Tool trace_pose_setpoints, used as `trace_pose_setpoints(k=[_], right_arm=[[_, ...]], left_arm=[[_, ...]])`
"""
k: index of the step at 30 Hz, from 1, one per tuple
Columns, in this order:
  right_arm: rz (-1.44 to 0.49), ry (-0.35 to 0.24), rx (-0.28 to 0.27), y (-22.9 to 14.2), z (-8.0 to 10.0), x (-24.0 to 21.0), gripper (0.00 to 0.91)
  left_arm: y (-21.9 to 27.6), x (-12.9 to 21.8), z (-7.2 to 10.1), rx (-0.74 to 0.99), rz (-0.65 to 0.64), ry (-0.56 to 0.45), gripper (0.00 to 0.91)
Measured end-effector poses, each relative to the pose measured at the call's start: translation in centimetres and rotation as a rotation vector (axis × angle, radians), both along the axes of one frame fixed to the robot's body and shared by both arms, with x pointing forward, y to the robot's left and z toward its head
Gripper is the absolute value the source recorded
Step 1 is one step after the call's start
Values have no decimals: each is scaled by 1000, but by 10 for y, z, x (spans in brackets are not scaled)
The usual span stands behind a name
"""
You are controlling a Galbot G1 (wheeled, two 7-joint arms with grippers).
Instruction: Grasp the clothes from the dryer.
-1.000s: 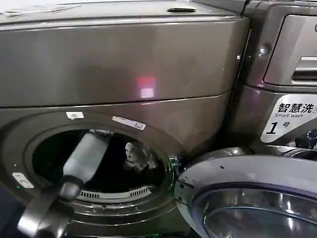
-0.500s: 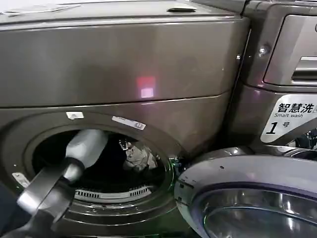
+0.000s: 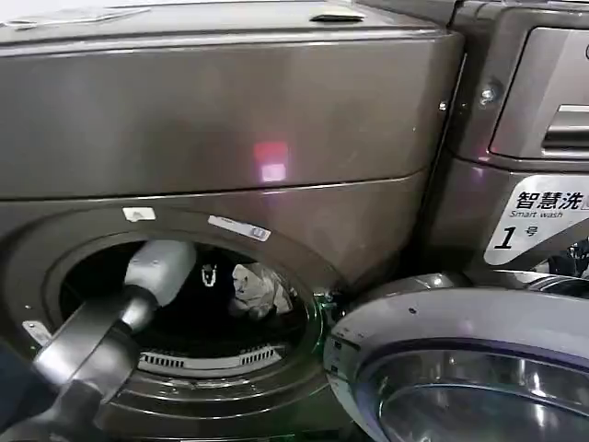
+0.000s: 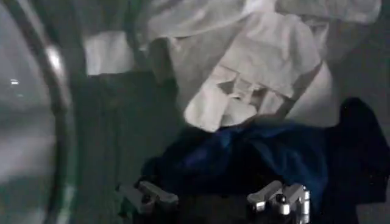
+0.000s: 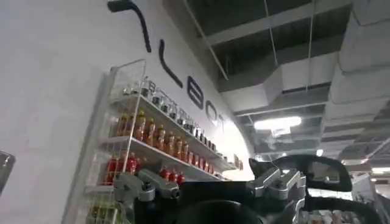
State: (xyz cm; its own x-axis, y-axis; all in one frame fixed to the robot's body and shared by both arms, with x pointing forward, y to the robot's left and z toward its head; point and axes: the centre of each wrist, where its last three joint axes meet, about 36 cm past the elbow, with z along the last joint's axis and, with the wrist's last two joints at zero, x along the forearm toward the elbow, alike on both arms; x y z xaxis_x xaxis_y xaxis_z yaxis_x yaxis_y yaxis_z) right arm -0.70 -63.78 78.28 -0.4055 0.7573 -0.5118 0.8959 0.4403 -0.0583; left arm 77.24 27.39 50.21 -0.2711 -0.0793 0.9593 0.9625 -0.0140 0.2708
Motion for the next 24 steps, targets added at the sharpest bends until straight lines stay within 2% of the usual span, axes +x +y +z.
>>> trace_pose_setpoints(k=[14, 19, 24], right_arm=[[-16, 1, 10, -3, -7, -3, 907], [-17, -1, 12, -4, -9, -3, 907], [-12, -3, 18, -6, -11, 0, 907]], left_arm=[[0, 2, 4, -6, -6, -2, 0], [-1, 4, 17, -119, 33, -70, 0], [4, 0, 21, -301, 98, -171, 0]])
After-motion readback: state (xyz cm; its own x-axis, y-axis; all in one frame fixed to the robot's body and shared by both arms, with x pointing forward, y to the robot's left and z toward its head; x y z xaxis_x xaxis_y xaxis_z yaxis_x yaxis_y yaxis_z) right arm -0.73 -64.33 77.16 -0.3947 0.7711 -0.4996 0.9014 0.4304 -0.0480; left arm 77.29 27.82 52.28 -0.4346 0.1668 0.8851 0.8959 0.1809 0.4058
